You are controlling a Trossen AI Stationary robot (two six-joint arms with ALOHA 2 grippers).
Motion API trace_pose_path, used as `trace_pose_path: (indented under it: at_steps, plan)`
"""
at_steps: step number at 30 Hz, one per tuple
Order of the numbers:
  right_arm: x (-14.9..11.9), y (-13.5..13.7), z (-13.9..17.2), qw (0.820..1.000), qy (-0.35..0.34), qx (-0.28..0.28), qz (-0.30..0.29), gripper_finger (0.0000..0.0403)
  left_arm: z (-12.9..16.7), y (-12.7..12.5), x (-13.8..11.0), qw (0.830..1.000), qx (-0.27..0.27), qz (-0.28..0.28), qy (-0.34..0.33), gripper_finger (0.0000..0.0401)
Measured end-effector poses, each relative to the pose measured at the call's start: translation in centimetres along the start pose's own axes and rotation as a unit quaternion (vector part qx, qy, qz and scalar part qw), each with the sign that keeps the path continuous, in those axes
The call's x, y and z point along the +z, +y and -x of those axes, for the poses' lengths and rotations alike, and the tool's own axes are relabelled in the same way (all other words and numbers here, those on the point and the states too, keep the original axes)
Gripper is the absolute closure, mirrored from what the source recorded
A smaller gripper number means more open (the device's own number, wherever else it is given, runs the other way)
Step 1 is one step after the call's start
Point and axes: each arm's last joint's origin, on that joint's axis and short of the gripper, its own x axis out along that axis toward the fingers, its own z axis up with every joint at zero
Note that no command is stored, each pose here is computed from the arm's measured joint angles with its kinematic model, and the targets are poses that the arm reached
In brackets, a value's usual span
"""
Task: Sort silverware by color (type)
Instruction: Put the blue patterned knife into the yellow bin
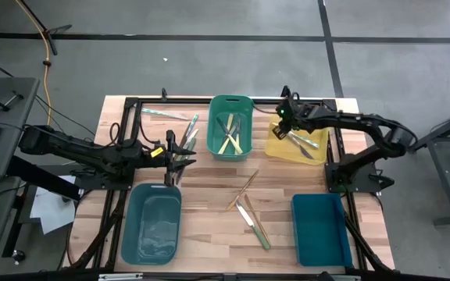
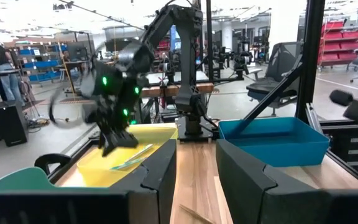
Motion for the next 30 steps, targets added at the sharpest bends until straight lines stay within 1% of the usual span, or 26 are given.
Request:
trace_pose_path:
  at_steps: [3, 6, 8, 9, 10, 12, 13, 15, 17, 18, 19, 21, 23, 25, 30]
  plan:
    - [0.8, 0.1, 2.0, 0.998, -0.045, 0.038, -0.004, 0.0242, 0.0, 0.0, 0.0, 1.0, 0.0, 0.0, 0.001, 0.0293]
    - [0.7, 0.8, 3.7, 0.99, -0.101, 0.093, -0.01, 0.0242, 0.0, 0.0, 0.0, 1.0, 0.0, 0.0, 0.002, 0.0293]
    - [0.2, 2.0, 4.5, 0.977, -0.153, 0.148, -0.014, 0.0242, 0.0, 0.0, -0.1, 1.0, 0.0, 0.0, 0.004, 0.0293]
    - [-0.2, 2.7, 4.9, 0.967, -0.181, 0.181, -0.013, 0.0242, 0.0, 0.0, -0.1, 1.0, 0.0, 0.0, 0.004, 0.0293]
    - [-0.5, 3.6, 5.3, 0.953, -0.212, 0.217, -0.01, 0.0242, 0.0, 0.0, -0.1, 1.0, 0.0, 0.0, 0.004, 0.0293]
    - [-1.2, 5.4, 6.3, 0.913, -0.29, 0.288, -0.007, 0.0242, 0.0, 0.0, -0.1, 1.0, 0.0, 0.001, 0.005, 0.0293]
    - [-1.6, 6.2, 6.7, 0.89, -0.328, 0.316, -0.007, 0.0242, 0.0, 0.0, -0.1, 1.0, 0.0, 0.001, 0.005, 0.0293]
    - [-2.3, 7.6, 7.9, 0.84, -0.403, 0.364, -0.004, 0.0242, 0.0, 0.0, -0.1, 1.0, 0.0, 0.0, 0.005, 0.0293]
    - [-2.7, 8.6, 9.4, 0.787, -0.475, 0.393, 0.005, 0.0242, 0.0, 0.0, -0.1, 1.0, 0.005, 0.001, 0.006, 0.0293]
    - [-2.8, 8.9, 10.1, 0.765, -0.503, 0.402, 0.01, 0.0242, 0.0, 0.1, -0.1, 1.0, 0.011, 0.001, 0.006, 0.0293]
    - [-2.9, 9.3, 10.7, 0.747, -0.524, 0.409, 0.017, 0.0242, 0.0, 0.1, -0.1, 1.0, 0.017, 0.003, 0.007, 0.0293]
    - [-3.1, 9.8, 11.6, 0.725, -0.548, 0.416, 0.03, 0.0242, 0.0, 0.2, -0.1, 1.0, 0.026, 0.013, 0.007, 0.0293]
    - [-3.1, 10.4, 12.4, 0.713, -0.56, 0.419, 0.046, 0.0242, 0.0, 0.2, -0.2, 0.999, 0.027, 0.017, 0.01, 0.0293]
    - [-3.0, 10.8, 13.0, 0.708, -0.565, 0.42, 0.056, 0.0242, 0.0, 0.2, -0.2, 0.999, 0.026, 0.016, 0.013, 0.0293]
    - [-3.4, 11.2, 13.2, 0.716, -0.56, 0.412, 0.065, 0.0242, 0.0, 0.2, -0.2, 0.999, 0.026, 0.016, 0.014, 0.0293]
